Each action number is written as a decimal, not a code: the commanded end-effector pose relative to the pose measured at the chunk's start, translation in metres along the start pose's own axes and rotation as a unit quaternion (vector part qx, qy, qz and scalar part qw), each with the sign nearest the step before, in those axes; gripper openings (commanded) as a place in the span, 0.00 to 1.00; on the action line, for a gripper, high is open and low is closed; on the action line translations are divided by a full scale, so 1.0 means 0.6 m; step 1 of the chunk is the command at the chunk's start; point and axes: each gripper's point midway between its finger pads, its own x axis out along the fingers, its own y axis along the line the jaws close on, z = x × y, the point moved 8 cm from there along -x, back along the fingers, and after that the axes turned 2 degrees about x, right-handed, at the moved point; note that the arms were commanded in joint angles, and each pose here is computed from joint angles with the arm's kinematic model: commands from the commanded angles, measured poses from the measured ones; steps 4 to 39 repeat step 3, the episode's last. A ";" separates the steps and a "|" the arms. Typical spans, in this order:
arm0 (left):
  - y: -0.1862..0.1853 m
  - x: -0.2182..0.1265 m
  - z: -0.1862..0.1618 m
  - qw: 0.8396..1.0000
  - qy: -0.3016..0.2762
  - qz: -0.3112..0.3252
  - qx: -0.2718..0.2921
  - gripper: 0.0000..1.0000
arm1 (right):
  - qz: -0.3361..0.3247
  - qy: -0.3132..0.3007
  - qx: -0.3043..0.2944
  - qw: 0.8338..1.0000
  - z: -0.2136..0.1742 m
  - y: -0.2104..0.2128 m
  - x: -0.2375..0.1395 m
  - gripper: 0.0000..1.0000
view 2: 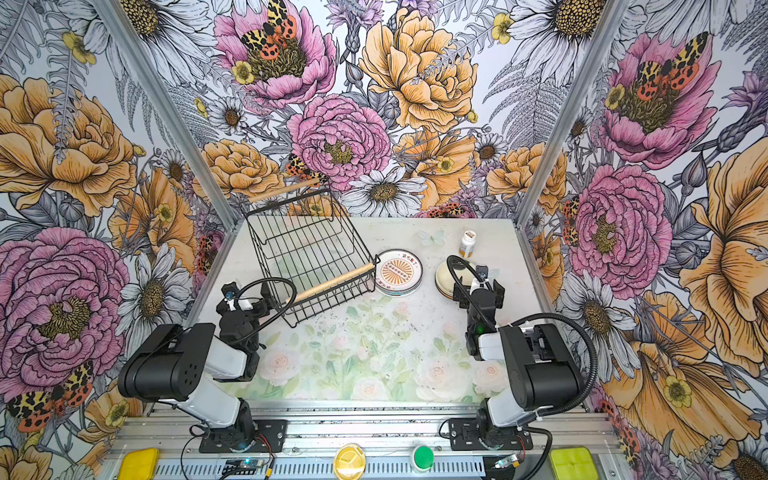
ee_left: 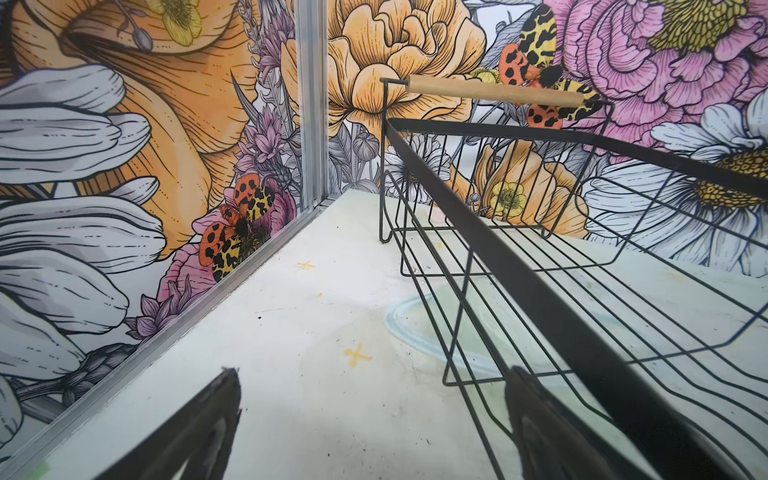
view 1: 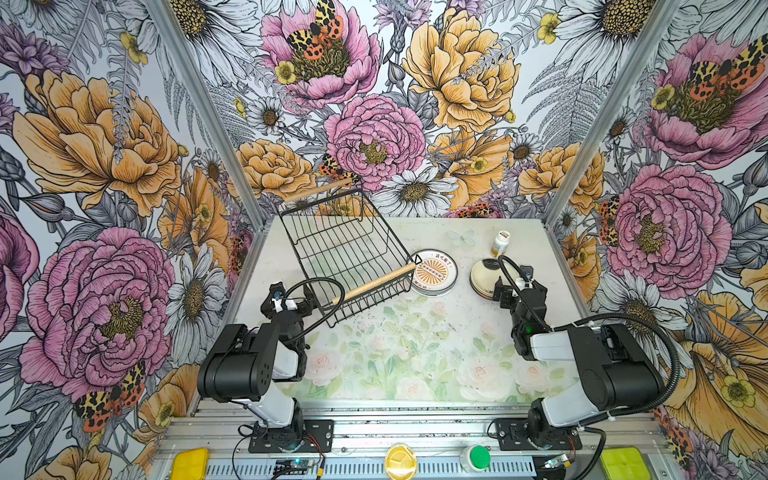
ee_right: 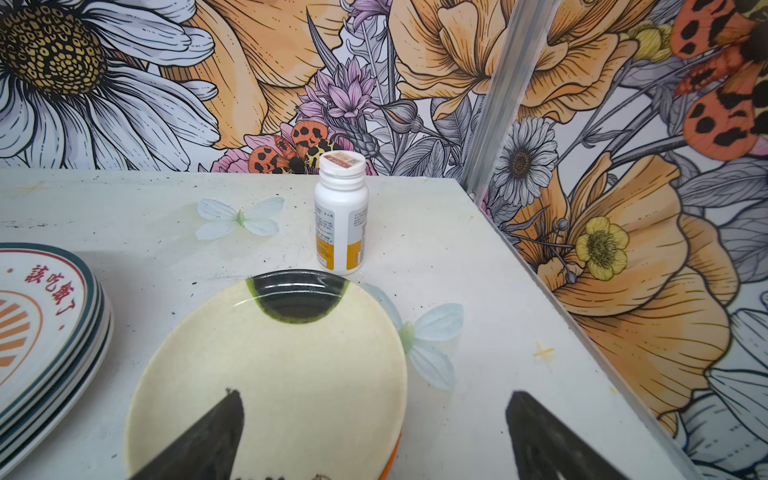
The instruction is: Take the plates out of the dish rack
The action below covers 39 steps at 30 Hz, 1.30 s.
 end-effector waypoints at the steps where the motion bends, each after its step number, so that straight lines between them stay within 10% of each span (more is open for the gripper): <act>1: -0.013 0.000 0.016 0.999 -0.030 -0.025 0.003 0.99 | -0.007 -0.010 0.013 1.000 0.009 -0.003 0.007 0.99; 39: -0.012 -0.001 0.016 0.999 -0.031 -0.025 0.003 0.99 | -0.007 -0.011 0.013 1.000 0.010 -0.003 0.006 1.00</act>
